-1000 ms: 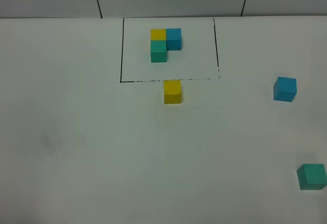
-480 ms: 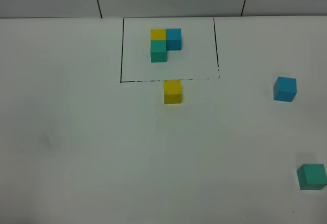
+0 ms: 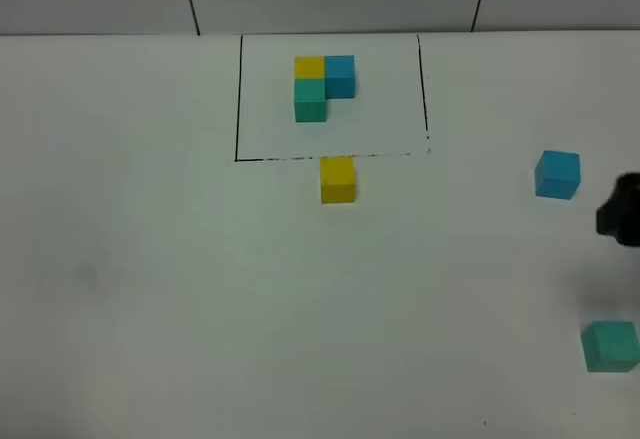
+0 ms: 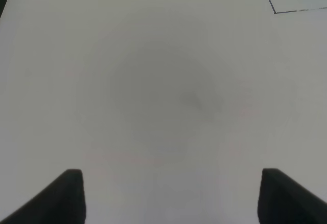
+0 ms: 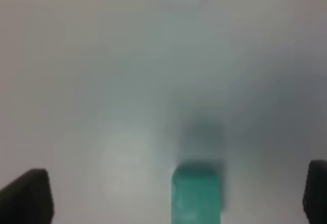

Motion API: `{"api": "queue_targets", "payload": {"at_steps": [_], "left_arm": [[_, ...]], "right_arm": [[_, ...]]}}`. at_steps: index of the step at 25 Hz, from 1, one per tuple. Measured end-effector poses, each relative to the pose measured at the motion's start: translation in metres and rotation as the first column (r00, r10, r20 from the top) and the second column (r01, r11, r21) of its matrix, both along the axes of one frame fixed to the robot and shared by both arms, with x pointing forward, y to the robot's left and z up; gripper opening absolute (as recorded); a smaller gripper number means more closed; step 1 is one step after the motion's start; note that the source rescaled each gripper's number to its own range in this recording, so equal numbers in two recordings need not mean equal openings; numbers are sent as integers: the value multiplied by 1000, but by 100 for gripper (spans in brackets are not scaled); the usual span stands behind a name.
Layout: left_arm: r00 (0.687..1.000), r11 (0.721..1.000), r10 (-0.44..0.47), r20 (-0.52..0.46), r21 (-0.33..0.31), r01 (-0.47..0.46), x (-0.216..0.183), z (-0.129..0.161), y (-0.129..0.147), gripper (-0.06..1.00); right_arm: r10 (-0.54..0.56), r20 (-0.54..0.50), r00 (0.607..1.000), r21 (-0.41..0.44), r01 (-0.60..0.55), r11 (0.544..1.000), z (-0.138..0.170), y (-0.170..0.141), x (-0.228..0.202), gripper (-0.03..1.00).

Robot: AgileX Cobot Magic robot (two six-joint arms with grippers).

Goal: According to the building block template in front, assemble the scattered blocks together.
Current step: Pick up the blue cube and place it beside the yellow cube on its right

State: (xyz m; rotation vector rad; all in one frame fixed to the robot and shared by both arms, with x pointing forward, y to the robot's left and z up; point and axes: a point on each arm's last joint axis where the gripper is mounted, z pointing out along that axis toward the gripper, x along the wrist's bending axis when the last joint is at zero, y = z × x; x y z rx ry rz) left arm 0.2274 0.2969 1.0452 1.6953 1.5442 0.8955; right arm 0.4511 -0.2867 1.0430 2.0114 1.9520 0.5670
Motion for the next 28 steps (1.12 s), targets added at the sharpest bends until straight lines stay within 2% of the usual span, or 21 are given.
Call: {"api": "queue_targets", "payload": {"at_steps": [6, 11, 16, 21, 28], "left_arm": [[1000, 1000, 0, 0, -1, 0, 0, 0, 0, 62], [1000, 1000, 0, 0, -1, 0, 0, 0, 0, 62], [1000, 1000, 0, 0, -1, 0, 0, 0, 0, 62], [1000, 1000, 0, 0, -1, 0, 0, 0, 0, 62], [1000, 1000, 0, 0, -1, 0, 0, 0, 0, 62]], "right_arm": [[-5, -97, 995, -6, 5, 1000, -40, 3, 96, 100], [-6, -133, 991, -8, 5, 1000, -64, 4, 141, 100], [-8, -136, 991, -9, 7, 1000, -80, 5, 160, 100], [-12, -161, 987, -12, 10, 1000, -105, 5, 168, 100], [-14, -160, 987, -16, 12, 1000, -124, 4, 174, 98]]}}
